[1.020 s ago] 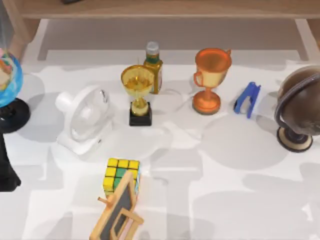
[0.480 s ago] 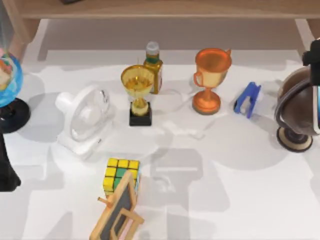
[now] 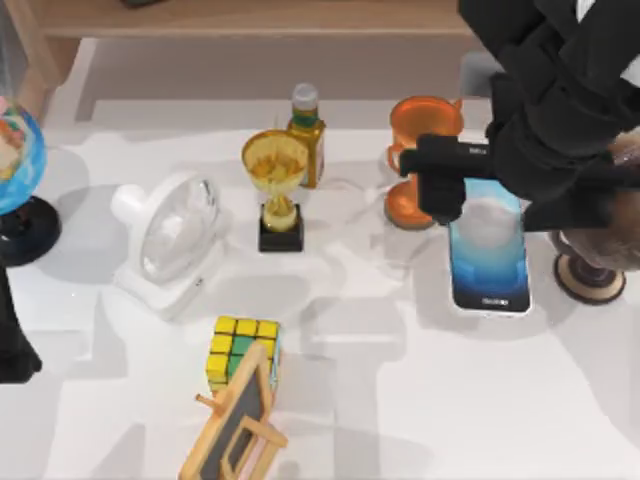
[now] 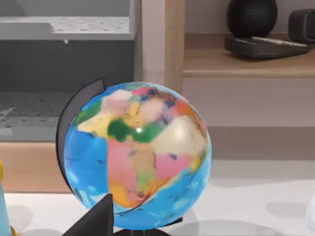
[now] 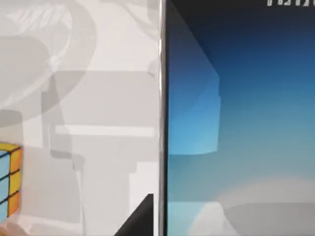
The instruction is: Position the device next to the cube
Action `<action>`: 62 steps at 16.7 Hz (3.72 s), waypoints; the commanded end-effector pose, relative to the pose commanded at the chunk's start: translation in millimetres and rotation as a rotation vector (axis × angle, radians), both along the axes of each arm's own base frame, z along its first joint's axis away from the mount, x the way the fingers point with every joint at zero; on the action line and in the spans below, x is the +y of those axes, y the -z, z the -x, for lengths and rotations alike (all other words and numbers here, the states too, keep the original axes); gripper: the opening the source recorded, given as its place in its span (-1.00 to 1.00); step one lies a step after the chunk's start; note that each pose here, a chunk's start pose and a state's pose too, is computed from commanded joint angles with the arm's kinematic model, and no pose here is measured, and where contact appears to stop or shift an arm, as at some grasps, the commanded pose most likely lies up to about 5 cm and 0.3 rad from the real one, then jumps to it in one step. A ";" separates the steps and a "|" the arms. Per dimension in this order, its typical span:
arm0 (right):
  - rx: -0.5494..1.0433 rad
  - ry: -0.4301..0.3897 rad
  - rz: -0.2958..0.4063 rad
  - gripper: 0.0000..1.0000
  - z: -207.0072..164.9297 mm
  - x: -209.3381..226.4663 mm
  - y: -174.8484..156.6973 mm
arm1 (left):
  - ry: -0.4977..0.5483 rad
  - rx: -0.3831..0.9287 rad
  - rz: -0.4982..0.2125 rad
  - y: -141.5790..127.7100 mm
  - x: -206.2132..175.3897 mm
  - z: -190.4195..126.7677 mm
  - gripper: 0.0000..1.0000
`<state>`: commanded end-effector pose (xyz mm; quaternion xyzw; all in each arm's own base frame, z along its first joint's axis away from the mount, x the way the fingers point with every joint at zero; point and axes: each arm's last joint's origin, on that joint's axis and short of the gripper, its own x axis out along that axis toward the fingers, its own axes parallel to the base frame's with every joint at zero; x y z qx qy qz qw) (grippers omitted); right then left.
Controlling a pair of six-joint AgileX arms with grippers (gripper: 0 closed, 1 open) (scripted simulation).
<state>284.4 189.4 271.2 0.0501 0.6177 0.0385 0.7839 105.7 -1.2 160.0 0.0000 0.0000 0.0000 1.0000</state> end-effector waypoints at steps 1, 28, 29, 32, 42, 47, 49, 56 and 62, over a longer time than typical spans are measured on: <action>0.033 -0.004 0.013 -1.00 0.4 13.0 10.5 | 0.000 0.000 0.000 0.0 0.0 0.0 1.00; 0.167 -0.010 0.079 -1.00 9.6 74.7 80.5 | 0.000 0.000 0.000 0.0 0.0 0.0 1.00; 0.163 -0.011 0.075 -1.00 9.4 75.1 81.4 | 0.000 0.000 0.000 0.0 0.0 0.0 1.00; 0.153 -0.012 0.065 -1.00 9.1 75.9 85.8 | 0.000 0.000 0.000 0.0 0.0 0.0 1.00; 0.203 -0.007 0.116 -1.00 11.2 73.0 128.8 | 0.000 0.000 0.000 0.0 0.0 0.0 1.00; 0.213 -0.007 0.127 -1.00 11.9 72.2 133.8 | 0.000 0.000 0.000 0.0 0.0 0.0 1.00; 0.213 -0.007 0.127 -0.70 11.9 72.2 133.8 | 0.000 0.000 0.000 0.0 0.0 0.0 1.00; 0.213 -0.007 0.127 0.36 11.9 72.2 133.8 | 0.000 0.000 0.000 0.0 0.0 0.0 1.00; 0.213 -0.007 0.127 1.00 11.9 72.2 133.8 | 0.000 0.000 0.000 0.0 0.0 0.0 1.00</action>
